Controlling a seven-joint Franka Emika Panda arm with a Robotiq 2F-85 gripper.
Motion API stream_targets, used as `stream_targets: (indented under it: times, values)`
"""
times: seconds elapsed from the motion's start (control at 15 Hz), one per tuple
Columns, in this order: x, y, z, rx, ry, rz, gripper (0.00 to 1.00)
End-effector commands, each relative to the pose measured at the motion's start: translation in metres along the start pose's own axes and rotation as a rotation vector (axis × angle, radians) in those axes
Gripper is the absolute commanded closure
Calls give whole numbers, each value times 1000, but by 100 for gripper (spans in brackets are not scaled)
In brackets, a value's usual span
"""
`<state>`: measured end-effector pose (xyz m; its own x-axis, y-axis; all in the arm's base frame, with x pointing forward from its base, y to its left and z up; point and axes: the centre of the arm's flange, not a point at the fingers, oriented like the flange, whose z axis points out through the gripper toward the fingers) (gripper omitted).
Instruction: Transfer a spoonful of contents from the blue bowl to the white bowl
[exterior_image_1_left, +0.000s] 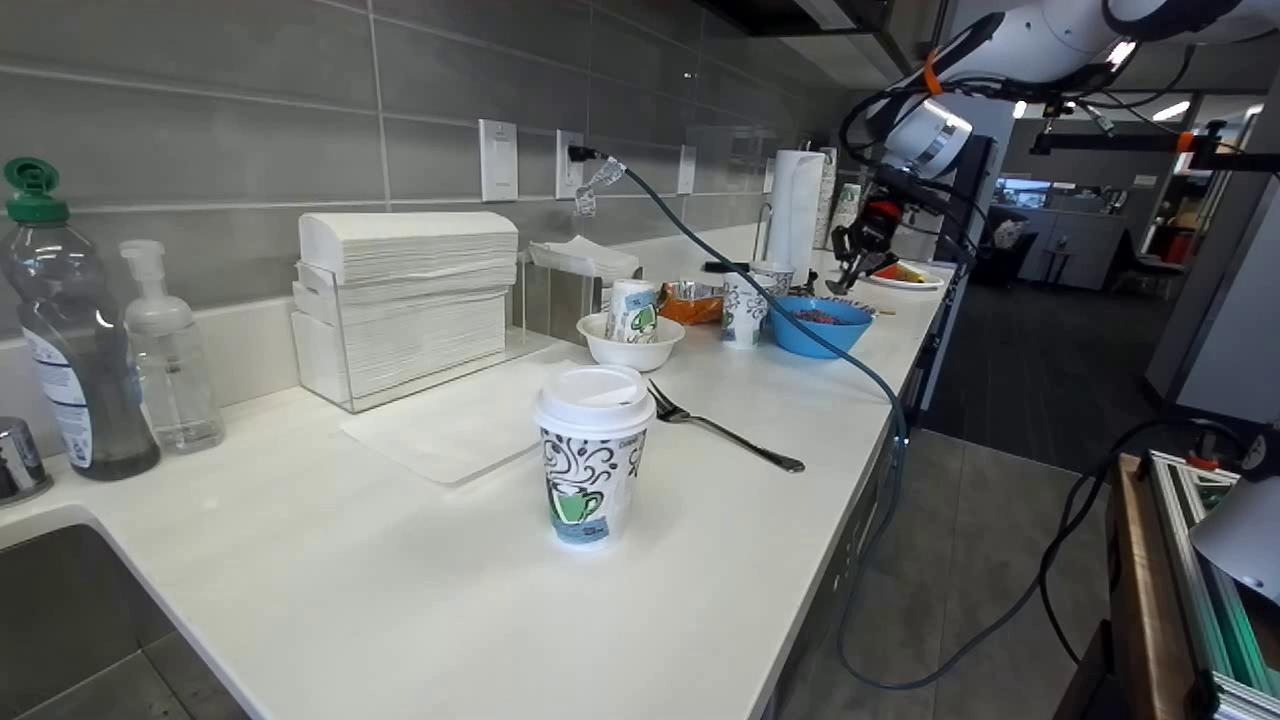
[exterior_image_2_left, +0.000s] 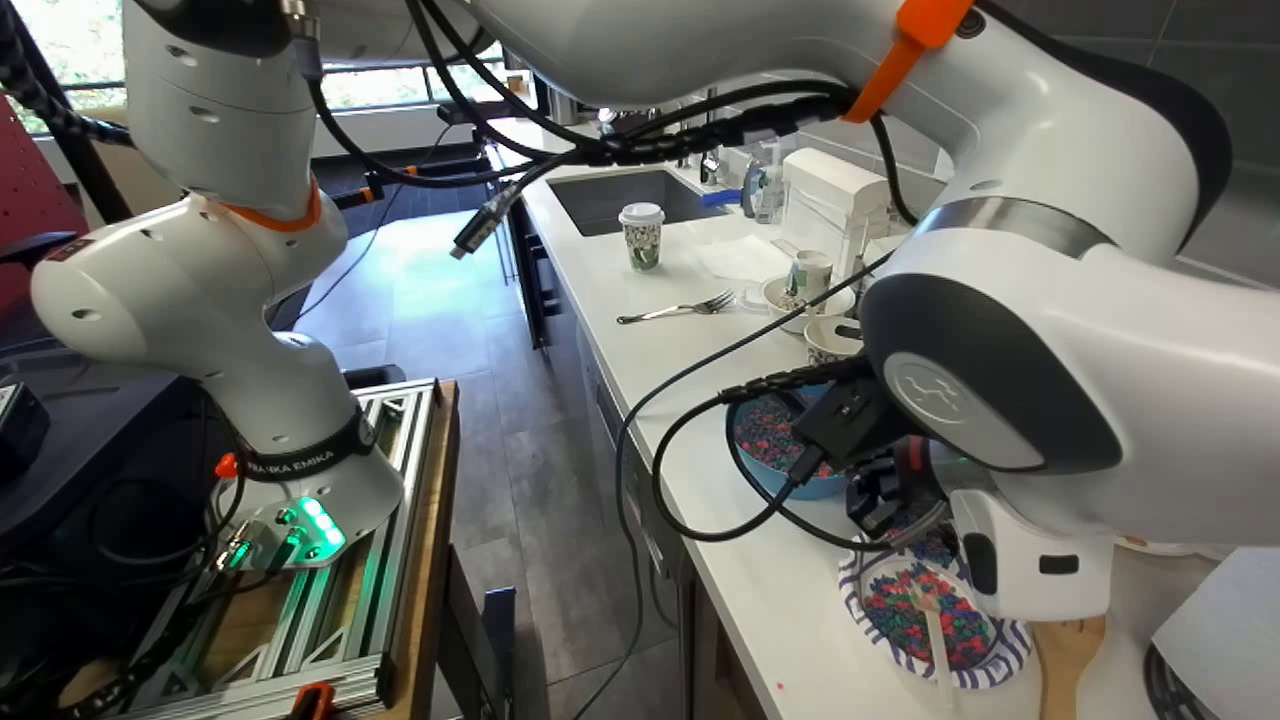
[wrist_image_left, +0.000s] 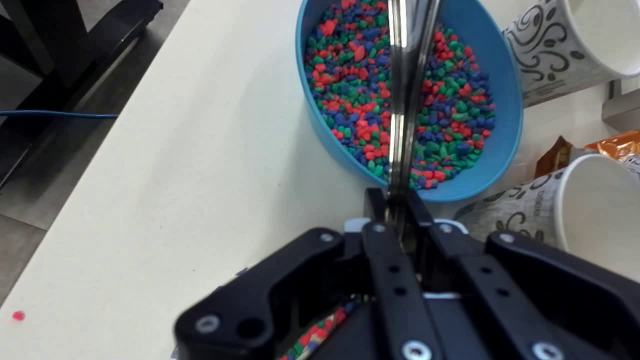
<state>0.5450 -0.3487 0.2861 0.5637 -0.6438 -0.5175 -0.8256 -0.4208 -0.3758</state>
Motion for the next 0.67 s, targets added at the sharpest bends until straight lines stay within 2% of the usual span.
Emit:
stream_targets:
  times: [0.0, 0.6]
  values:
    - [6, 2, 1, 65, -71, -42, 97]
    - [9, 22, -3, 173, -128, -59, 97]
